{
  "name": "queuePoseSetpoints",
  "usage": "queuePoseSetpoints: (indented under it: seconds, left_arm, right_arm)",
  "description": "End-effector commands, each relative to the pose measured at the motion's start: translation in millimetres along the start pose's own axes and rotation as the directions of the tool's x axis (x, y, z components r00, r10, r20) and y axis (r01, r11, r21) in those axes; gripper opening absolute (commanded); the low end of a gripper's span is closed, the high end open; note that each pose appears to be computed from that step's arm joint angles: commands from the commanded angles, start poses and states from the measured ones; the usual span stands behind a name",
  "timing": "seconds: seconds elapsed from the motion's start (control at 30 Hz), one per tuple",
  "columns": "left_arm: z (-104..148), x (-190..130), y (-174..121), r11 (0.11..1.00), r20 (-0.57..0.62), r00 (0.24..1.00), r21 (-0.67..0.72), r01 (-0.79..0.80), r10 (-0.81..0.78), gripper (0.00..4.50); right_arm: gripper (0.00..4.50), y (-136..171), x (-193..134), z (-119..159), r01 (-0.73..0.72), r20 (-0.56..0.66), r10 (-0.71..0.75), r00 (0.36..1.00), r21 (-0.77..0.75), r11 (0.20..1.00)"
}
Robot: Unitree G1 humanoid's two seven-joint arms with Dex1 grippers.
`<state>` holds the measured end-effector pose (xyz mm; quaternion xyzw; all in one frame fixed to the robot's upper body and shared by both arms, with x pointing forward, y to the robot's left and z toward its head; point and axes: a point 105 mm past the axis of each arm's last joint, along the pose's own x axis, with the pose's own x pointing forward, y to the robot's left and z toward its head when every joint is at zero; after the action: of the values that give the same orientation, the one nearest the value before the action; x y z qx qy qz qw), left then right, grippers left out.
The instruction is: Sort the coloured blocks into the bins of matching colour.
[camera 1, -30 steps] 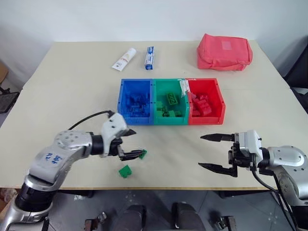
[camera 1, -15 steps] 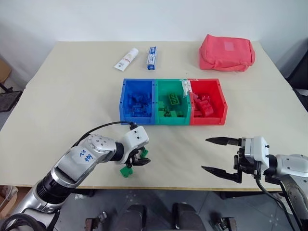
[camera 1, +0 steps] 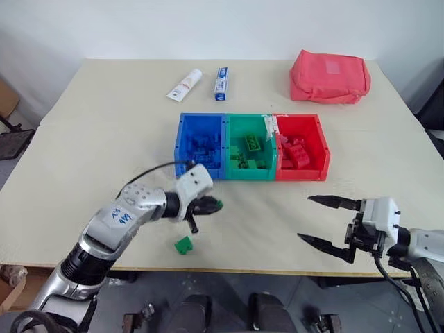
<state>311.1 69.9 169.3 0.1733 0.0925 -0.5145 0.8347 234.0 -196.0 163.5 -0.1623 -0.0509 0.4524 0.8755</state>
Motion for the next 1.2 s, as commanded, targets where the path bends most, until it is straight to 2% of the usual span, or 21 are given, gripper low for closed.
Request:
queuePoseSetpoints:
  seconds: [0.03, 0.17, 0.3, 0.33, 0.47, 0.6, 0.7, 0.73, 0.83, 0.87, 1.0, 1.1, 1.2]
  left_arm:
    - [35, 1, 23, 0.991, 0.172, 0.98, 0.079, -0.111, 0.096, 0.44]
    - [58, 20, 38, 0.985, 0.266, 0.958, 0.103, -0.139, 0.107, 0.44]
    - [71, 50, 59, 0.976, 0.292, 0.942, 0.089, -0.199, 0.166, 0.44]
    - [75, 56, 60, 0.976, 0.303, 0.939, 0.087, -0.198, 0.163, 1.17]
    - [79, 66, 54, 0.978, 0.315, 0.943, 0.134, -0.157, 0.109, 2.35]
    - [71, 55, 54, 0.974, 0.321, 0.944, 0.18, -0.134, 0.071, 3.57]
    - [70, 37, 55, 0.972, 0.348, 0.936, 0.201, -0.126, 0.05, 4.48]
    - [69, 33, 55, 0.971, 0.35, 0.936, 0.203, -0.125, 0.047, 4.48]
    - [58, -13, 48, 0.95, 0.387, 0.922, 0.295, -0.106, -0.017, 4.48]
    - [46, -28, 52, 0.952, 0.353, 0.935, 0.281, -0.123, 0.016, 4.48]
    - [24, -76, 51, 0.961, 0.333, 0.942, 0.244, -0.133, 0.046, 4.48]
    - [-10, -122, 46, 0.958, 0.264, 0.962, 0.251, -0.142, 0.073, 4.48]
    - [-43, -147, 41, 0.97, 0.178, 0.978, 0.197, -0.141, 0.106, 4.48]
  right_arm:
    - [4.5, -13, -6, 18, 0.169, 0.092, -0.167, 0.982, -0.018, 0.985]
    - [4.5, -22, -14, 22, 0.292, 0.115, -0.291, 0.95, 0.004, 0.956]
    - [4.5, -21, -16, 23, 0.334, 0.103, -0.33, 0.938, -0.019, 0.942]
    - [4.5, -20, -15, 23, 0.335, 0.102, -0.331, 0.938, -0.02, 0.942]
    - [4.5, -15, -13, 27, 0.34, 0.107, -0.336, 0.936, -0.026, 0.94]
    - [4.5, -15, -10, 28, 0.33, 0.11, -0.325, 0.939, -0.029, 0.943]
    - [4.5, -14, -4, 28, 0.291, 0.114, -0.286, 0.952, -0.036, 0.956]
    - [4.5, -14, -2, 28, 0.282, 0.116, -0.276, 0.954, -0.037, 0.959]
    - [4.5, -15, 11, 29, 0.2, 0.136, -0.193, 0.972, -0.033, 0.979]
    - [4.5, -15, 16, 29, 0.163, 0.136, -0.157, 0.978, -0.035, 0.986]
    - [4.5, -12, 26, 25, 0.048, 0.121, -0.04, 0.992, -0.06, 0.997]
    - [4.5, -5, 36, 23, -0.096, 0.1, 0.104, 0.99, -0.081, 0.992]
    - [4.5, 0, 41, 21, -0.21, 0.081, 0.218, 0.973, -0.092, 0.973]
